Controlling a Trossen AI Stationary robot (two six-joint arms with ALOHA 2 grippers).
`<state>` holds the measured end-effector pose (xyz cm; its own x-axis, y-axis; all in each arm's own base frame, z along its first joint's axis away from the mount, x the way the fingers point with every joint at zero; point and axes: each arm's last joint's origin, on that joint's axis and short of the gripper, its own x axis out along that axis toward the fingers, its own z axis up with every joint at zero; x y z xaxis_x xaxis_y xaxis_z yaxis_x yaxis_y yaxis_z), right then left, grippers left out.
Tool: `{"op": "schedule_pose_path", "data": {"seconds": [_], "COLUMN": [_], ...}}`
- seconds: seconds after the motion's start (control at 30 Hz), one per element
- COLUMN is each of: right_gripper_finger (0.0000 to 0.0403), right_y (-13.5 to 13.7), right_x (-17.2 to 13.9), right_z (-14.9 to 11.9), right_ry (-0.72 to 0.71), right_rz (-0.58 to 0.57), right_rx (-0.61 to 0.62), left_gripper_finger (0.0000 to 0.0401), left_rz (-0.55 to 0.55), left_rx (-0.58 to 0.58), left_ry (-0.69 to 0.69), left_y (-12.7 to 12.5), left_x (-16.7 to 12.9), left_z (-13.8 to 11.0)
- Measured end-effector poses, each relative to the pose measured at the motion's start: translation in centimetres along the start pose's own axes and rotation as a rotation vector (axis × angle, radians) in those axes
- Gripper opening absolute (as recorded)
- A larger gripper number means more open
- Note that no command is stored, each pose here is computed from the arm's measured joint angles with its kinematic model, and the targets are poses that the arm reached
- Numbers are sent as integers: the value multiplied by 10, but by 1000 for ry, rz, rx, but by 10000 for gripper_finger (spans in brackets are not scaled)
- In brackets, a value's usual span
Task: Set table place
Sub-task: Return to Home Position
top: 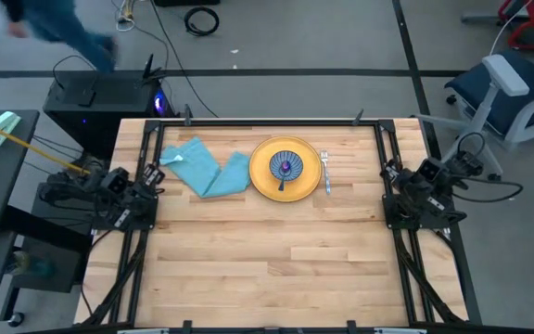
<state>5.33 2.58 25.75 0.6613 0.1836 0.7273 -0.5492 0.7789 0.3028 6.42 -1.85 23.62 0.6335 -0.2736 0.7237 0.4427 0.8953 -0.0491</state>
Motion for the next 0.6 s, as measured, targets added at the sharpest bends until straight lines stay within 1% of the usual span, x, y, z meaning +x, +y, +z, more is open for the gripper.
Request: {"op": "schedule_pose_path", "data": {"seconds": [0.3,0.6], "right_gripper_finger": [85,85], "right_y": [-5,-7], "right_x": [-9,-11], "right_z": [-12,-15], "right_ry": [-26,-35], "right_rz": [-2,-22], "right_rx": [8,-10], "left_gripper_finger": [40,29], "left_rz": [3,11], "left_rx": [-4,-42], "left_ry": [14,46], "left_y": [0,1], "left_x": [0,0], "left_z": [-1,-5]}}
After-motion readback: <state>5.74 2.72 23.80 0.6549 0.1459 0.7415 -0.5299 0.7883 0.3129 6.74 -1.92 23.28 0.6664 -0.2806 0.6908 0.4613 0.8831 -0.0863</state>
